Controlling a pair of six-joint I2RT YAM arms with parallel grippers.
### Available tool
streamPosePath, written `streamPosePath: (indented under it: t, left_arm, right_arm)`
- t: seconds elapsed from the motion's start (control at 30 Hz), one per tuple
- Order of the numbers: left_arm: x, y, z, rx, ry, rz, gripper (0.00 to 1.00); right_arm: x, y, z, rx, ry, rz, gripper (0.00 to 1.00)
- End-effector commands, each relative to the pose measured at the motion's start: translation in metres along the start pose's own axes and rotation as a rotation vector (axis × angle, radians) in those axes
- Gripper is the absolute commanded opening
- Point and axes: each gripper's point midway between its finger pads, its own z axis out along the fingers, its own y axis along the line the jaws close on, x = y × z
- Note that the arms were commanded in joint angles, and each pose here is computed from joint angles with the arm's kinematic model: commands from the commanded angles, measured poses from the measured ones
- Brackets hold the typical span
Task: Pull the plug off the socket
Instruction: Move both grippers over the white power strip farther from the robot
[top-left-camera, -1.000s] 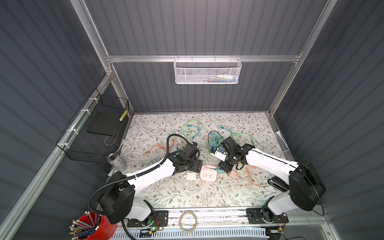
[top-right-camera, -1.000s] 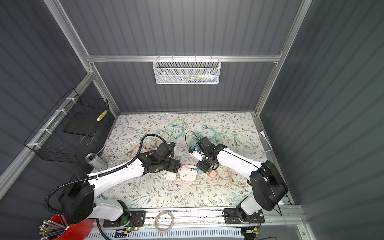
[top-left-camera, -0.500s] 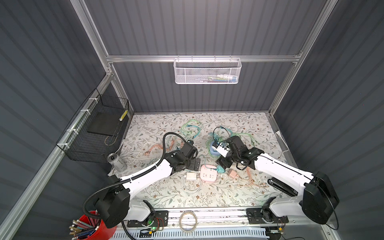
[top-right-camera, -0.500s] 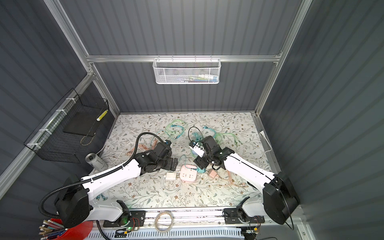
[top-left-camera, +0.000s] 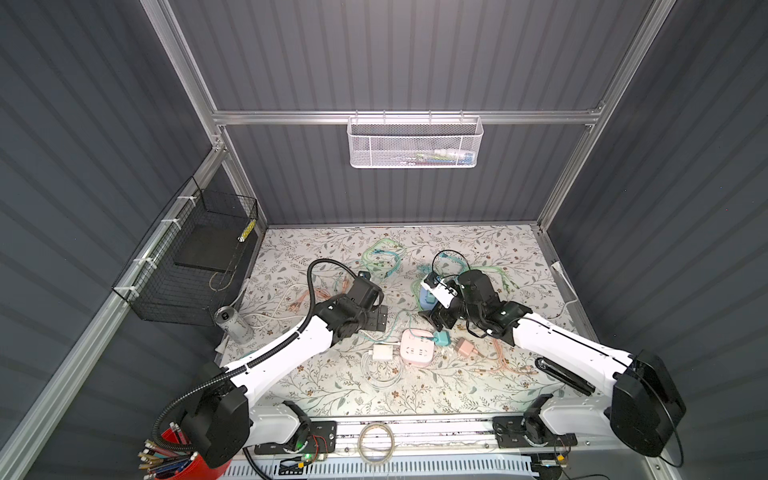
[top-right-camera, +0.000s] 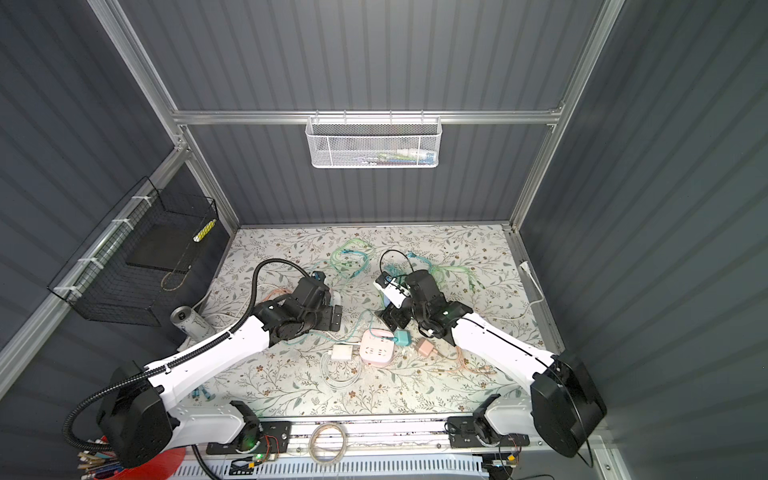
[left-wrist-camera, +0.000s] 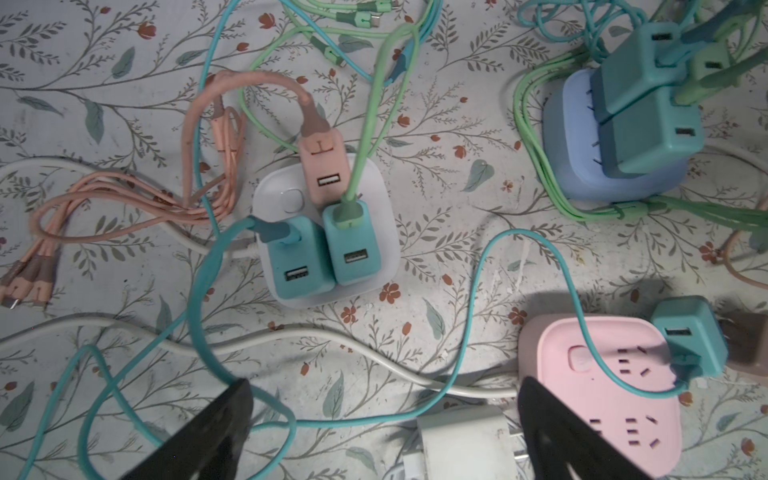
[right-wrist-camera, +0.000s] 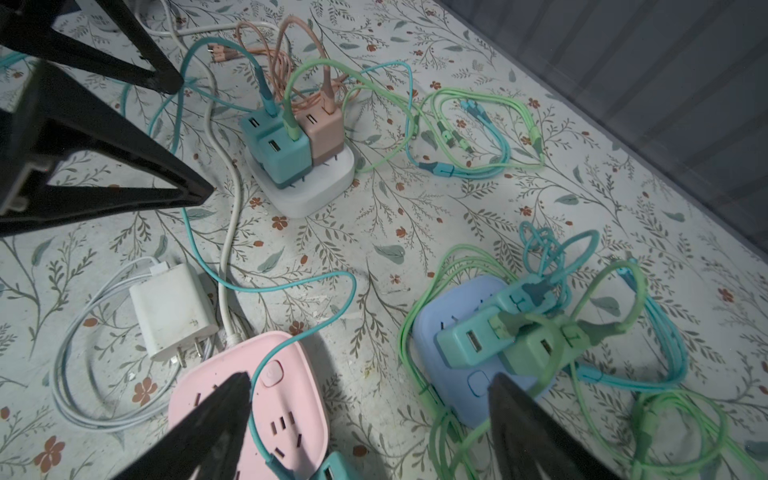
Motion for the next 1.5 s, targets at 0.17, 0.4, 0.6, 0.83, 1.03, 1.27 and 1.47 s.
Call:
streamPosePath:
  t: [0.17, 0.4, 0.6, 0.83, 1.03, 1.27, 1.47]
  left_arm:
    - [-0.004, 0.038, -0.009, -0.070, 0.022, -0.059, 0.99]
    - [-0.004, 0.045, -0.001, -0.070, 0.041, -0.069, 0.95]
    - [-0.005, 0.053, 0.007, -0.063, 0.054, -0.059, 0.86]
    - [-0.001, 0.058, 0.023, -0.081, 0.095, -0.026, 0.80]
    - [-0.010, 0.054, 0.027, -0.061, 0.072, -0.021, 0.78]
    - [-0.010, 0.050, 0.035, -0.038, 0.104, 0.011, 0.68]
    - [-0.011, 0.051, 0.043, -0.044, 0.109, 0.003, 0.64]
  right_arm:
    - [-0.026, 0.014, 0.020, -0.096, -0.085, -0.026, 0.89]
    - [-0.035, 0.020, 0.045, -0.088, -0.053, -0.004, 0.87]
    - [-0.038, 0.024, 0.074, -0.100, 0.002, 0.085, 0.82]
    - [-0.046, 0.027, 0.103, -0.113, 0.044, 0.181, 0.76]
    - [-0.044, 0.034, 0.121, -0.131, 0.082, 0.242, 0.70]
    - [-0.040, 0.042, 0.135, -0.176, 0.113, 0.308, 0.64]
    - [-0.038, 0.044, 0.144, -0.190, 0.129, 0.351, 0.60]
